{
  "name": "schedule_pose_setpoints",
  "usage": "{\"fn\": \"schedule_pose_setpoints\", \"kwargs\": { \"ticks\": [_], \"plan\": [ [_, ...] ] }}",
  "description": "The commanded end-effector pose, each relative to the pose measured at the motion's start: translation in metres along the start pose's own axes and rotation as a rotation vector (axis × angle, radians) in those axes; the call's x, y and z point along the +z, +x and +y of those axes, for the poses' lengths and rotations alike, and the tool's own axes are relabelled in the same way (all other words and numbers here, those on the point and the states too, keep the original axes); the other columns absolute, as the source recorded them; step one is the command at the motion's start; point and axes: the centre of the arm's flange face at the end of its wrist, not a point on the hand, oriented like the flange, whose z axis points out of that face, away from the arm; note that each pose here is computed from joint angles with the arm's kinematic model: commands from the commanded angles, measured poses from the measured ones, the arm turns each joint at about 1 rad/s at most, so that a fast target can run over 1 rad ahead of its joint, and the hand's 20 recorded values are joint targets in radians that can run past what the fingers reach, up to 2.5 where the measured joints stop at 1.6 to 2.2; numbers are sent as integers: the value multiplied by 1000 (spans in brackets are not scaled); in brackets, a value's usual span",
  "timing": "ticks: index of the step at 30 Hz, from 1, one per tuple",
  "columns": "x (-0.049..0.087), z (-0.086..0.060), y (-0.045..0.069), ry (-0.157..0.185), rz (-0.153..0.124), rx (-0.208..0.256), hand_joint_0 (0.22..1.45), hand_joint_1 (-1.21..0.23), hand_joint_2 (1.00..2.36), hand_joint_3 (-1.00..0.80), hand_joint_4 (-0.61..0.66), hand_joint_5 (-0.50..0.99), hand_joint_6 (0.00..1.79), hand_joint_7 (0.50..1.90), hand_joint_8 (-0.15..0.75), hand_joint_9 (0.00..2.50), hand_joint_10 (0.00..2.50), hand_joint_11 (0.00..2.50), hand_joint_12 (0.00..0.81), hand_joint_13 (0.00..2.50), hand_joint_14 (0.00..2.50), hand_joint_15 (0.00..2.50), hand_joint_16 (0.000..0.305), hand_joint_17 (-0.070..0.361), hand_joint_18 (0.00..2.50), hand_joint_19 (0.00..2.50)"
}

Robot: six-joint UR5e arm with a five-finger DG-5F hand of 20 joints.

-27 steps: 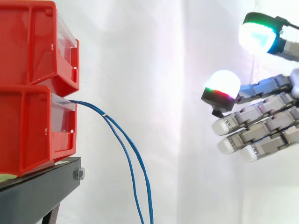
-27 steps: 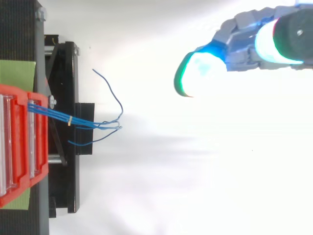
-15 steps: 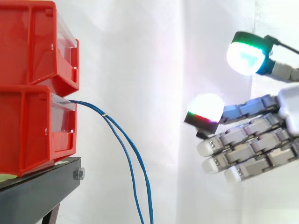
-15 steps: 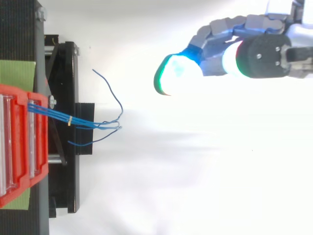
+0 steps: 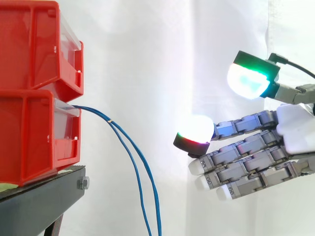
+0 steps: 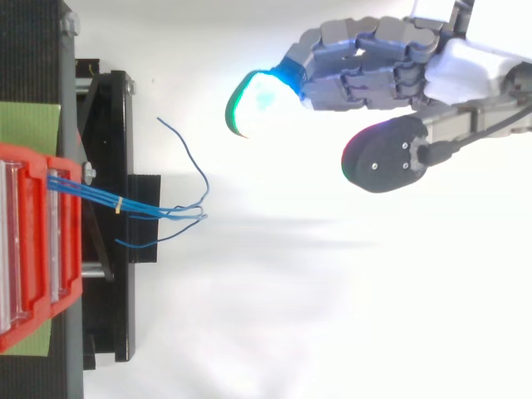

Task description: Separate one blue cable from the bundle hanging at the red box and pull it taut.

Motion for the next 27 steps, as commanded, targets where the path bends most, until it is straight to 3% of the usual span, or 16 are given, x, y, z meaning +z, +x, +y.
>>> {"fn": "schedule_pose_setpoints", "kwargs": {
  "ticks": [1, 4, 8, 10, 16, 17, 20, 21, 23, 25, 27],
  "plan": [
    [0, 1, 3, -13, -23, -66, 484, -795, 1000, -500, 171, -253, 503, 843, 278, 229, 5, 166, 322, 281, 0, 0, 40, 89, 272, 0],
    [3, 3, 5, -43, -46, -123, 477, -788, 1000, -500, 175, -253, 503, 840, 279, 232, 5, 169, 322, 281, 0, 7, 40, 90, 268, 0],
    [3, 4, 7, -55, -65, -180, 474, -763, 1000, -500, 179, -252, 503, 841, 279, 236, 7, 174, 323, 282, 0, 8, 40, 90, 264, 0],
    [3, 4, 7, -54, -72, -198, 473, -677, 1000, -500, 186, -250, 503, 842, 286, 254, 5, 179, 324, 289, 0, 11, 40, 89, 265, 0],
    [3, 3, 14, -61, -67, -206, 476, -606, 1000, -500, 194, -245, 503, 840, 289, 278, 5, 171, 321, 302, 0, 23, 39, 87, 265, 0],
    [8, -10, 15, -44, -63, -210, 476, -600, 1000, -500, 195, -245, 503, 841, 290, 280, 5, 164, 320, 303, 1, 17, 39, 87, 266, 0],
    [12, -11, 16, -44, -62, -203, 480, -582, 1000, -500, 200, -243, 503, 845, 291, 284, 5, 173, 318, 305, 0, 24, 38, 87, 264, 0],
    [27, -26, 20, -35, -40, -191, 482, -577, 1000, -500, 199, -243, 503, 845, 291, 284, 5, 173, 317, 306, 0, 28, 38, 86, 263, 0],
    [37, -32, 25, -35, -11, -178, 481, -573, 1000, -500, 201, -242, 503, 845, 291, 284, 5, 173, 318, 307, 1, 28, 38, 86, 265, 0],
    [47, -31, 33, -45, 21, -169, 482, -573, 1000, -500, 202, -242, 503, 848, 291, 286, 5, 174, 318, 310, 0, 26, 38, 86, 266, 0],
    [49, -26, 35, -53, 25, -168, 483, -577, 1000, -500, 203, -241, 503, 849, 291, 285, 5, 174, 318, 311, 0, 25, 38, 85, 270, 0]
  ]
}}
